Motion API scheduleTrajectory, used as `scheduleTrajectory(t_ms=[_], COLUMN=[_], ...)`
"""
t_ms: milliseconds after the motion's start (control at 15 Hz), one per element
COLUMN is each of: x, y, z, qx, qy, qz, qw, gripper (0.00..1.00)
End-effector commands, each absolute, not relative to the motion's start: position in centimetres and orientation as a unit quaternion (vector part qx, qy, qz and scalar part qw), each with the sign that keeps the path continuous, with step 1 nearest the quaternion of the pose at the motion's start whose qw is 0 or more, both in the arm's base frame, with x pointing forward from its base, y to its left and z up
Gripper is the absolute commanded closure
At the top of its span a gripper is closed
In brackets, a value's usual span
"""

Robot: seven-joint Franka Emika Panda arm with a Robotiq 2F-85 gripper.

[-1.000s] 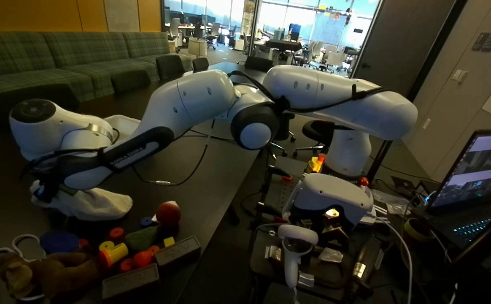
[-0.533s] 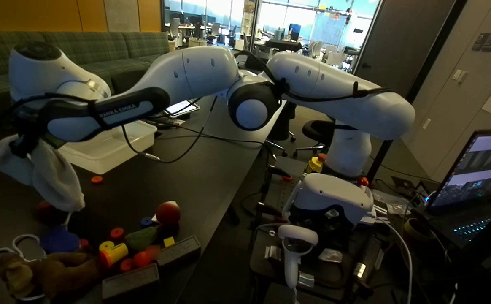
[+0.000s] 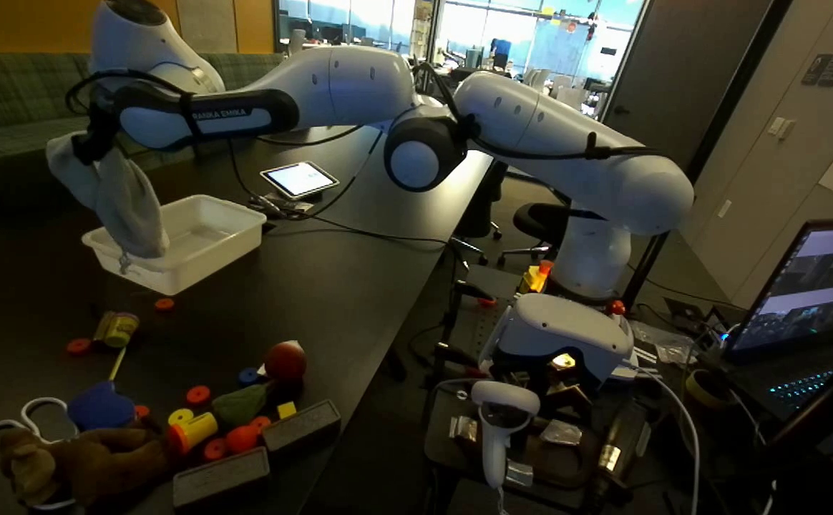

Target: Use the towel to push all the objects on the table to the left

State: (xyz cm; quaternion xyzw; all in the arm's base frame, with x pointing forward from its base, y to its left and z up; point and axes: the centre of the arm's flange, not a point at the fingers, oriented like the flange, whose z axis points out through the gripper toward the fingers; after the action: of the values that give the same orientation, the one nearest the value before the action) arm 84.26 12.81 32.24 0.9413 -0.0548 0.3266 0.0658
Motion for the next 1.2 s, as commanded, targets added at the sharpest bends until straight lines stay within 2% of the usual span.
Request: scheduleTrajectory(t_ms=[0,133,333,733,867,1133], x=[89.8,91.1,91.8,87.9,85.1,78.4], y=[9.3,7.1,4.3,-0.4,-1.9,-5.3], z=[33.4,31.9,29.7,30.3,32.0,35.0], qx=[0.929,0.925,0.924,0.931,0.944,0.974], qy=[-0.117,-0.142,-0.158,-0.156,-0.137,-0.077], qz=[0.341,0.337,0.323,0.298,0.266,0.181], qw=[0.082,0.100,0.127,0.140,0.137,0.111], gripper=[0.73,0.66,0.46,0.06,0.00,0.00])
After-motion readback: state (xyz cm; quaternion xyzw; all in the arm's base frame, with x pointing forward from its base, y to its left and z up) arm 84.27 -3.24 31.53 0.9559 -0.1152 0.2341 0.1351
